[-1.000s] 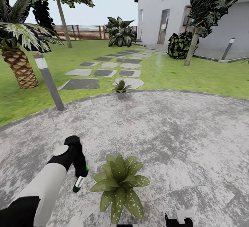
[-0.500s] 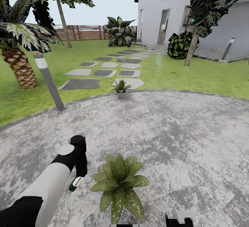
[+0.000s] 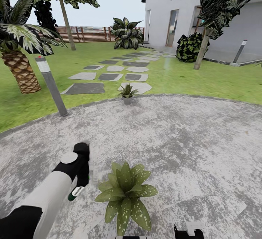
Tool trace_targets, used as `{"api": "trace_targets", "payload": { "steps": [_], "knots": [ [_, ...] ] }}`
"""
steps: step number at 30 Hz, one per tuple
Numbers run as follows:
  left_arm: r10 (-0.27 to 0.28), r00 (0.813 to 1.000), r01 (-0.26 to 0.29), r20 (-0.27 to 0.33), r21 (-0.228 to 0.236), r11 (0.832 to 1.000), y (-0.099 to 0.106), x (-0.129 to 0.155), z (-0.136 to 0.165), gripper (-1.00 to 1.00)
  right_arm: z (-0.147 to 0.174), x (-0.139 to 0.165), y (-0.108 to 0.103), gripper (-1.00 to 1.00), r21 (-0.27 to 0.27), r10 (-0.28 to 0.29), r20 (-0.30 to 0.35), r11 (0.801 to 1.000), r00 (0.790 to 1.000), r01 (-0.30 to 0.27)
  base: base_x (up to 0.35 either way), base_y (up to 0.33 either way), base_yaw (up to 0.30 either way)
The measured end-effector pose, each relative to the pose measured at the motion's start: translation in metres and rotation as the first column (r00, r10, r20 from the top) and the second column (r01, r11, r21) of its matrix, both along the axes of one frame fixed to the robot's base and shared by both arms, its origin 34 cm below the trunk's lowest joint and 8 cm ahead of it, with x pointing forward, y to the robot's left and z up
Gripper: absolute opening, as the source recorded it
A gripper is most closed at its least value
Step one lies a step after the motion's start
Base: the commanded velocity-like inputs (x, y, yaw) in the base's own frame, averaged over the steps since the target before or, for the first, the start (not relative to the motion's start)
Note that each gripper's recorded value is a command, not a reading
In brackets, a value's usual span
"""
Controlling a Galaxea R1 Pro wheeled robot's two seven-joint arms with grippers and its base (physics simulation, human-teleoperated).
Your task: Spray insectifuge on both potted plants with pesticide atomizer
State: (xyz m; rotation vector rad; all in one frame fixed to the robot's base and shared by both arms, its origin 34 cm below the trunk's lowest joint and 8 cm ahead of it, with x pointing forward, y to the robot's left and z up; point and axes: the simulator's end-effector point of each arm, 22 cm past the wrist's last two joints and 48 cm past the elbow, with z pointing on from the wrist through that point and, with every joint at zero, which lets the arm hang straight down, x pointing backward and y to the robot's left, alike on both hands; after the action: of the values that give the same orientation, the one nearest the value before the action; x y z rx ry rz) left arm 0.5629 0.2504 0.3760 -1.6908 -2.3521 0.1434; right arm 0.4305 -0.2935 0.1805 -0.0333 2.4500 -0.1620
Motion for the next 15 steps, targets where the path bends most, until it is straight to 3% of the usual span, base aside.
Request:
{"api": "trace_targets", "payload": {
  "steps": [3, 7, 12, 15],
  "knots": [
    [-0.001, 1.0, 0.001, -0.02, -0.004, 1.0, -0.002, -0.01, -0.007, -1.0, 0.0, 0.0, 0.0, 1.0, -0.001, 0.0, 0.0, 1.0, 1.0, 0.0, 0.0, 0.0, 0.0],
    [-0.018, 1.0, 0.018, 0.004, -0.037, 0.999, -0.028, -0.001, 0.0, -1.0, 0.0, 0.0, -0.001, 1.0, -0.001, 0.0, 0.0, 1.0, 1.0, 0.0, 0.0, 0.0, 0.0],
    [-0.043, 0.995, 0.049, 0.085, -0.069, 0.996, -0.059, 0.038, 0.033, -1.0, 0.0, 0.0, -0.001, 1.0, -0.001, 0.0, 0.0, 1.0, 1.0, 0.0, 0.0, 0.0, 0.0],
    [-0.044, 0.996, 0.049, 0.083, -0.064, 0.997, -0.056, 0.04, 0.034, -1.0, 0.0, 0.0, -0.001, 1.0, -0.001, 0.0, 0.0, 1.0, 1.0, 0.0, 0.0, 0.0, 0.0]
  ]
}}
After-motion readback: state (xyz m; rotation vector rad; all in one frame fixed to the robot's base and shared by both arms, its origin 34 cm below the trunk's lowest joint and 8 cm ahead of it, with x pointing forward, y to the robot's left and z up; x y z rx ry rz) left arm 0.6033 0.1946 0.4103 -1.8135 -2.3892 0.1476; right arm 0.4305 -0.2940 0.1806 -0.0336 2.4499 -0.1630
